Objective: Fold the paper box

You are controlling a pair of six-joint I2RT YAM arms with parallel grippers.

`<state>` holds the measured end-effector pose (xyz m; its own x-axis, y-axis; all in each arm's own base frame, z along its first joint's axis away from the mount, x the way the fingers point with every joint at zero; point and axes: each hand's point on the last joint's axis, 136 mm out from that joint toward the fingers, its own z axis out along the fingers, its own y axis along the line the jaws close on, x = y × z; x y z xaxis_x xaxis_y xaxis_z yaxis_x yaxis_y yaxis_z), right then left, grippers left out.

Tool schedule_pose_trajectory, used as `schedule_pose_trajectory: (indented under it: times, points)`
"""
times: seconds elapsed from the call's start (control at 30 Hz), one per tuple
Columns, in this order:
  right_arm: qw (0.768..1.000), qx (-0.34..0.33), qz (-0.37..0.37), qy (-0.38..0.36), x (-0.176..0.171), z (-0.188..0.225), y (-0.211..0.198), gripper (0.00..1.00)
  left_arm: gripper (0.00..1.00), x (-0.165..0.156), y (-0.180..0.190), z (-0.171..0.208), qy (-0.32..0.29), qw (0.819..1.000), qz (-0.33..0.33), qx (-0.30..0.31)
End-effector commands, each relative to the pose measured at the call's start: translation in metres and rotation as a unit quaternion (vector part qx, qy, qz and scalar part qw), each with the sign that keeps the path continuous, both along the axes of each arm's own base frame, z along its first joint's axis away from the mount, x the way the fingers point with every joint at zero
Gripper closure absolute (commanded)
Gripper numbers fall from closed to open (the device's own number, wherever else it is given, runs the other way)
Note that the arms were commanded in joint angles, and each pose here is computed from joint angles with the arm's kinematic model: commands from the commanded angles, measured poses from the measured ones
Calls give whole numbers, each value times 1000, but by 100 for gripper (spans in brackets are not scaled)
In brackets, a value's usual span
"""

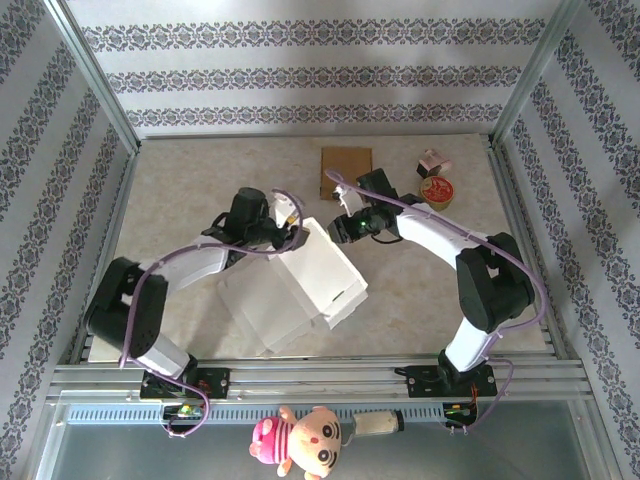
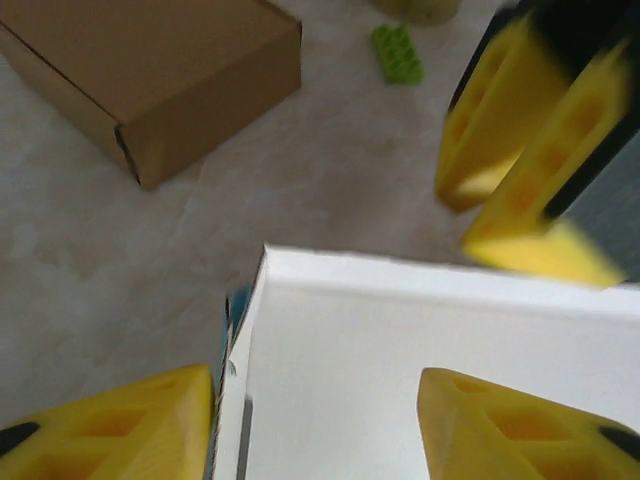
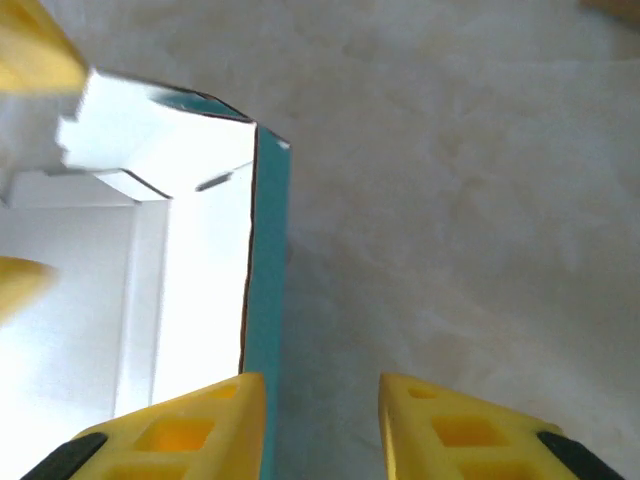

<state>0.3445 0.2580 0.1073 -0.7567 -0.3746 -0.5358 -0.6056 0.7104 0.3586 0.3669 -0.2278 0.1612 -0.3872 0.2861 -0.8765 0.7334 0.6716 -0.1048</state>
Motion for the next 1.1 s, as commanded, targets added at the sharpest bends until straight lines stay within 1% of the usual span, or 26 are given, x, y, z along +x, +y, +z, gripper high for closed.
schedule_pose_trajectory:
  times: [0.0, 0.07, 0.13, 0.17, 0.2, 0.27, 0.3, 0.33, 0.4, 0.5, 0.63, 0.73, 0.9, 0.93, 0.97, 1.0, 1.03, 1.07]
  points:
    - [999, -24, 15, -15, -2, -6, -3, 65, 38, 3, 26, 30, -8, 998, 32, -53]
    - [1000, -22, 14, -16, -1, -5, -2, 65, 37, 10, 49, 33, 13, 997, 69, -45]
    - [1000, -20, 8, -19, 0, -3, -2, 64, 38, 12, 62, 28, 37, 995, 89, -22]
    - [1000, -17, 5, -16, -1, -3, -1, 59, 39, 12, 68, 22, 56, 994, 97, -10]
    - [1000, -18, 1, -12, -3, -4, -2, 52, 40, 12, 71, 18, 72, 992, 100, -1]
    - [999, -43, -13, -8, -9, -16, -10, 37, 40, 8, 73, 7, 112, 989, 95, 13]
    - [998, -58, -17, -6, -12, -23, -14, 32, 40, 6, 72, 4, 126, 988, 91, 13]
    - [997, -73, -24, -1, -15, -32, -20, 30, 40, 3, 70, 2, 136, 987, 88, 8]
    - [996, -82, -31, 25, -23, -46, -24, 29, 40, 1, 67, -1, 145, 985, 89, -9]
    - [994, -77, -22, 72, -40, -65, -18, 31, 40, 0, 64, -4, 150, 984, 90, -27]
    - [991, -85, -6, 100, -58, -81, -8, 36, 40, -3, 64, -7, 157, 983, 92, -29]
    - [989, -90, 6, 114, -72, -88, 0, 41, 39, -4, 65, -8, 160, 982, 93, -29]
    - [987, -105, 18, 119, -86, -97, 4, 54, 39, -4, 66, -9, 158, 982, 96, -27]
    - [987, -113, 19, 114, -86, -98, 2, 59, 39, -4, 67, -11, 158, 982, 97, -25]
    - [987, -124, 21, 103, -83, -97, 0, 66, 39, -3, 67, -11, 157, 982, 99, -24]
    - [987, -131, 24, 91, -81, -93, -1, 71, 39, -3, 68, -12, 157, 982, 101, -22]
    - [987, -141, 30, 72, -76, -87, -4, 76, 39, -2, 69, -12, 157, 982, 104, -20]
    - [986, -154, 39, 47, -71, -77, -7, 77, 39, -2, 69, -13, 157, 982, 104, -19]
